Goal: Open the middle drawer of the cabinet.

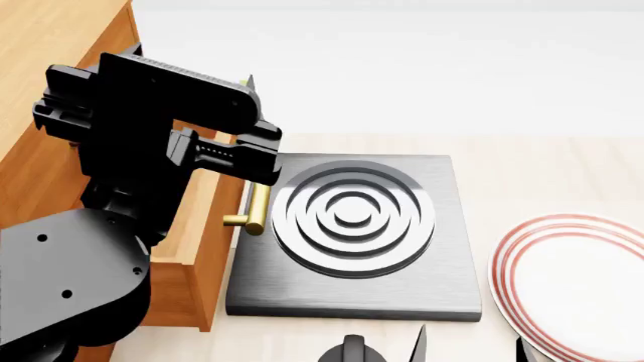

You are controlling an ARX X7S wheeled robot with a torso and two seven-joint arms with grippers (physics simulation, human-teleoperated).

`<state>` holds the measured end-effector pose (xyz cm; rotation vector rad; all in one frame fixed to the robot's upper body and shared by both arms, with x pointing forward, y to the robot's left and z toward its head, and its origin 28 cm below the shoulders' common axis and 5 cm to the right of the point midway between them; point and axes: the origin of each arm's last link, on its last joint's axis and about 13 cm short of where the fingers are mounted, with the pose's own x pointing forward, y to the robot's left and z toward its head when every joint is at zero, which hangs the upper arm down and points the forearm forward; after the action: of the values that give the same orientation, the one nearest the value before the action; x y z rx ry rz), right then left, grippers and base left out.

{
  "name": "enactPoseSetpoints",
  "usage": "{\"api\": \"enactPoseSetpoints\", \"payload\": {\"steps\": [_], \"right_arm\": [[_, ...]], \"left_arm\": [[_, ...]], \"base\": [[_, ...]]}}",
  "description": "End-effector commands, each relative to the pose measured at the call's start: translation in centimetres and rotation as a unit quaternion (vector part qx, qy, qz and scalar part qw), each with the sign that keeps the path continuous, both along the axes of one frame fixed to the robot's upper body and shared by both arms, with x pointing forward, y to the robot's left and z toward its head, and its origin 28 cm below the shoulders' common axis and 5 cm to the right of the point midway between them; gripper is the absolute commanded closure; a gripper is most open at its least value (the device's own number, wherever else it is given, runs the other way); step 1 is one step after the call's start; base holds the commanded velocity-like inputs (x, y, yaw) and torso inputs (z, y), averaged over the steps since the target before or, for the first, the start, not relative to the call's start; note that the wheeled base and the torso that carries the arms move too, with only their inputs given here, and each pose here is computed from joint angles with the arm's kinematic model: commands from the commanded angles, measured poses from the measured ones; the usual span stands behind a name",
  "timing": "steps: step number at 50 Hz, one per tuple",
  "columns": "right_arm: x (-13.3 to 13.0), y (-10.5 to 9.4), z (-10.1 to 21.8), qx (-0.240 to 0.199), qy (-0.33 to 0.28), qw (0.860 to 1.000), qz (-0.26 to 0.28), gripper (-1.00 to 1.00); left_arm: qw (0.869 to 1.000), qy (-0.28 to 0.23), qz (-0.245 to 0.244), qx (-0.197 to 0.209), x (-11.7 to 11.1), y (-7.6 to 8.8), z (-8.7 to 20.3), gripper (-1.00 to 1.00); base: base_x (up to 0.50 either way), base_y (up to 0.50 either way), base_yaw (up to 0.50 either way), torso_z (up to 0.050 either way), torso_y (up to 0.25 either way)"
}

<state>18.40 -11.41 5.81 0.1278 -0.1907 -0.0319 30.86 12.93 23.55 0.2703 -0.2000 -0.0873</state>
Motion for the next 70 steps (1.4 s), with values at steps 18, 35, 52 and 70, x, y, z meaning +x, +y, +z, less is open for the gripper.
{"api": "enactPoseSetpoints", "payload": {"steps": [18, 35, 52, 70], "right_arm": [[-0.2, -0.1, 0.1, 0.003, 0.0, 1.0, -0.003, -1.0], [-0.1, -0.1, 0.1, 0.003, 0.003, 1.0, -0.004, -1.0], [-0.2, -0.3, 0.1, 0.005, 0.003, 1.0, -0.009, -1.0], [-0.1, -0.3, 0.1, 0.007, 0.007, 1.0, -0.01, -1.0]], "left_arm": [[0.972, 0.214, -0.071, -0.06, -2.9, 1.2, 1.7, -1.0], [0.947, 0.283, -0.058, -0.14, -1.8, 1.2, 1.0, -1.0], [0.939, 0.304, -0.02, -0.158, -0.1, 1.4, 1.5, -1.0], [0.94, 0.324, 0.026, -0.1, 2.0, 1.5, 0.5, -1.0]], "base": [[0.0, 0.0, 0.0, 0.0, 0.0], [0.0, 0.0, 0.0, 0.0, 0.0], [0.0, 0.0, 0.0, 0.0, 0.0], [0.0, 0.0, 0.0, 0.0, 0.0]]}}
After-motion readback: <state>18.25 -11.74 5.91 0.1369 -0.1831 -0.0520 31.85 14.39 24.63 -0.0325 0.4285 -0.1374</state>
